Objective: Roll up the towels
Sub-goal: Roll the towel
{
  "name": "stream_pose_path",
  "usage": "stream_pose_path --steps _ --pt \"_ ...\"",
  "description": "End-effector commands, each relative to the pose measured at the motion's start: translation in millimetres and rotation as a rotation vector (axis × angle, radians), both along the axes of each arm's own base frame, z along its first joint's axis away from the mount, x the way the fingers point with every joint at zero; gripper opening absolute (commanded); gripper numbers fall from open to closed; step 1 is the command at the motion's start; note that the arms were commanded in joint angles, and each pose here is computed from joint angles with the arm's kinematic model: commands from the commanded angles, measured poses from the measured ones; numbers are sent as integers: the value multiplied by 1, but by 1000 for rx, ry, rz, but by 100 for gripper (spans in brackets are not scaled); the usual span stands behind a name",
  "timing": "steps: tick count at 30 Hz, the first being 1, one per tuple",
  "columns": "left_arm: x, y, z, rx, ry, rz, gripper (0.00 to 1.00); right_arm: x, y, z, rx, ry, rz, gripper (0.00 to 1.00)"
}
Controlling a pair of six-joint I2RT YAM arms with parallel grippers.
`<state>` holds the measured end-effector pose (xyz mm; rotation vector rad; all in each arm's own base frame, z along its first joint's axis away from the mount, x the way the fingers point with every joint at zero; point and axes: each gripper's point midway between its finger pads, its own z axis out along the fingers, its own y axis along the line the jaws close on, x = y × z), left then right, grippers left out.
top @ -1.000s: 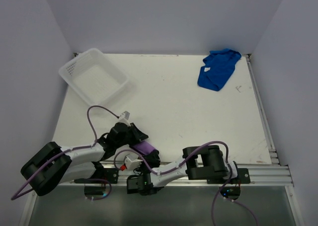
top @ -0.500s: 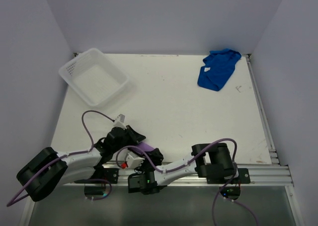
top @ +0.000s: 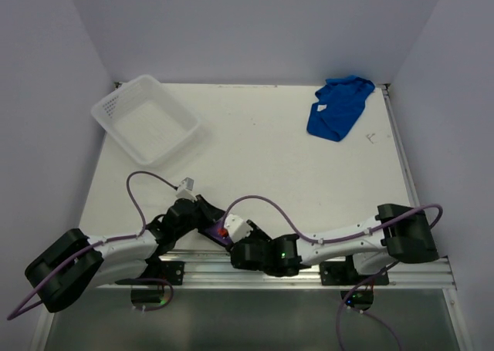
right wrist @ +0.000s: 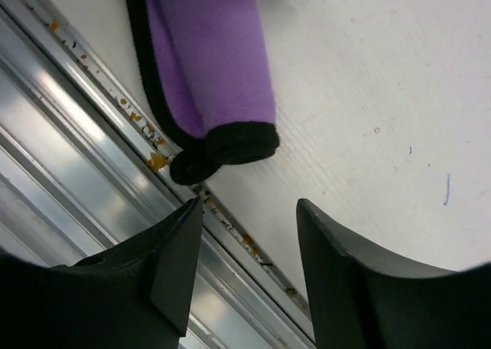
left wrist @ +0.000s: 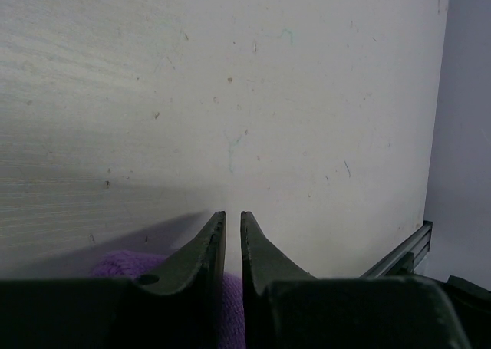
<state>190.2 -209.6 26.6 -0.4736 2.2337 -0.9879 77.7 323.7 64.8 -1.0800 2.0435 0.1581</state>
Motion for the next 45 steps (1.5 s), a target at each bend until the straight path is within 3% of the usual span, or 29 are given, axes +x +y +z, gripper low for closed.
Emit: stream_pose_path --steps 1,5,14,21,33,41,45 --pt "-2 10 -10 48 1 24 17 -1 22 9 277 251 -9 54" --pt "-2 11 -10 50 -1 26 17 13 27 28 471 411 1 49" --pt "-4 12 -11 60 0 23 17 34 32 26 679 678 -46 53" --pt "-5 11 -9 61 -4 14 17 48 31 8 682 736 -101 55" --pt "-4 13 -8 77 -9 18 16 31 24 -33 628 824 -111 49" --pt "-2 14 -6 84 -14 26 16 17 20 -40 547 771 -86 46" --pt "0 14 -4 84 -21 29 16 9 25 -39 491 728 -56 40"
